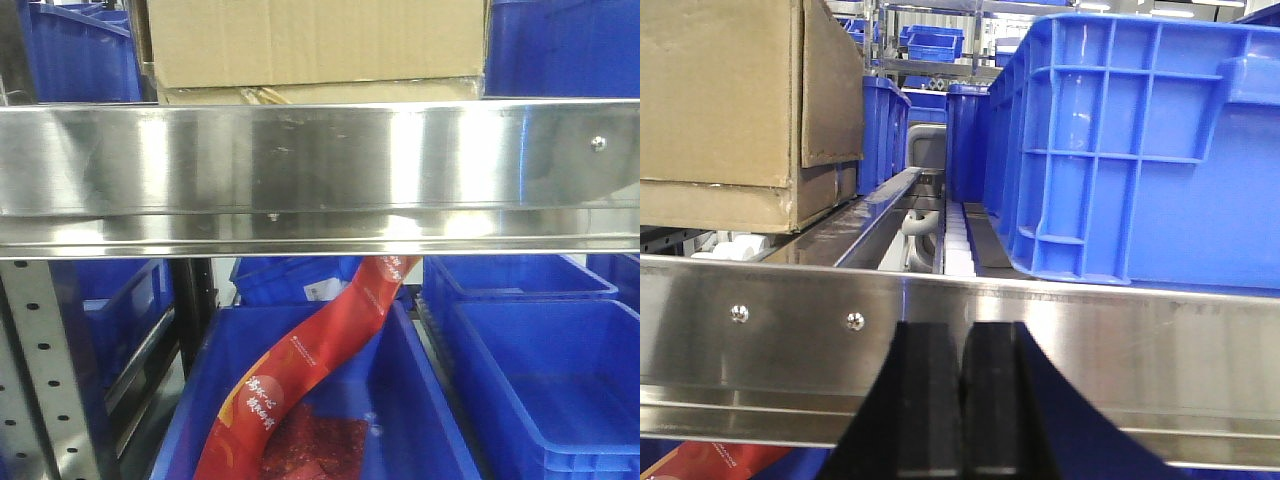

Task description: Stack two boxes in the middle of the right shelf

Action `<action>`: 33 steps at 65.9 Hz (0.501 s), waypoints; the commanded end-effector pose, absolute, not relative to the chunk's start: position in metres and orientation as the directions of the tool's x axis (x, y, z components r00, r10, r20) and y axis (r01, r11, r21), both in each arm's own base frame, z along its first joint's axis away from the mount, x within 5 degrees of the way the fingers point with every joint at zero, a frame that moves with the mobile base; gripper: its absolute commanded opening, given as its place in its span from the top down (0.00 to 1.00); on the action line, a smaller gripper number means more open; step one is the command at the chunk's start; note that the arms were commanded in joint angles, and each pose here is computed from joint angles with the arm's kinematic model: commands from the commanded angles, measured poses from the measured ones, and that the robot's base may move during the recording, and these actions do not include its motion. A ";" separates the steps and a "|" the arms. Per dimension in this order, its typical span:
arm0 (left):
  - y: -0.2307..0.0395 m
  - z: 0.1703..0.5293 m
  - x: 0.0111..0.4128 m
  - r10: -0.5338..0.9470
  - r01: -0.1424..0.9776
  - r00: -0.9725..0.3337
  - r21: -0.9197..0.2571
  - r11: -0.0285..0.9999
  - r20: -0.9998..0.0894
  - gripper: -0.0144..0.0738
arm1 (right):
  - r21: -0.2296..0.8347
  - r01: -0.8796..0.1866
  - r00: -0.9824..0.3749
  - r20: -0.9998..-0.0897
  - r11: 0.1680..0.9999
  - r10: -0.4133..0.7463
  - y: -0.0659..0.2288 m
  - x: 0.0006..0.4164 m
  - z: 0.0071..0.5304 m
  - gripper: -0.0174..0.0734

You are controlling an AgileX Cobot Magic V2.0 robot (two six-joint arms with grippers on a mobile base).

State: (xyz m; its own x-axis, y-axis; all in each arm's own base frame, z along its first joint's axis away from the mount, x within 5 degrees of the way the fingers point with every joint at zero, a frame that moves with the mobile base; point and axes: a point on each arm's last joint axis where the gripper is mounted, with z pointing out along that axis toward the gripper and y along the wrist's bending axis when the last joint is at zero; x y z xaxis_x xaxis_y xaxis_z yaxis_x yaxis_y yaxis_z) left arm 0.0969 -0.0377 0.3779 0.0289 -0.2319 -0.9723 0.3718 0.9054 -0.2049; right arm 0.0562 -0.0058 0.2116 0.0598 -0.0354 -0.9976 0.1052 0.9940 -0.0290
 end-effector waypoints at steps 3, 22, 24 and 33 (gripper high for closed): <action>-0.037 0.379 0.096 -0.237 0.374 0.044 -0.204 0.905 -0.971 0.96 | -0.020 0.111 0.075 -0.997 0.994 -0.029 -0.006 0.056 0.212 0.99; -0.030 0.361 0.100 -0.163 0.283 0.000 -0.157 0.946 -0.987 0.96 | -0.020 0.111 0.075 -0.997 0.994 -0.029 -0.006 0.056 0.212 0.99; -0.027 0.354 0.101 -0.124 0.248 -0.016 -0.124 0.961 -0.992 0.96 | -0.020 0.111 0.075 -0.997 0.994 -0.029 -0.006 0.056 0.212 0.99; -0.017 0.318 0.099 0.037 0.168 -0.048 0.029 0.985 -0.998 0.96 | -0.020 0.110 0.077 -0.997 0.994 -0.029 -0.006 0.056 0.213 0.99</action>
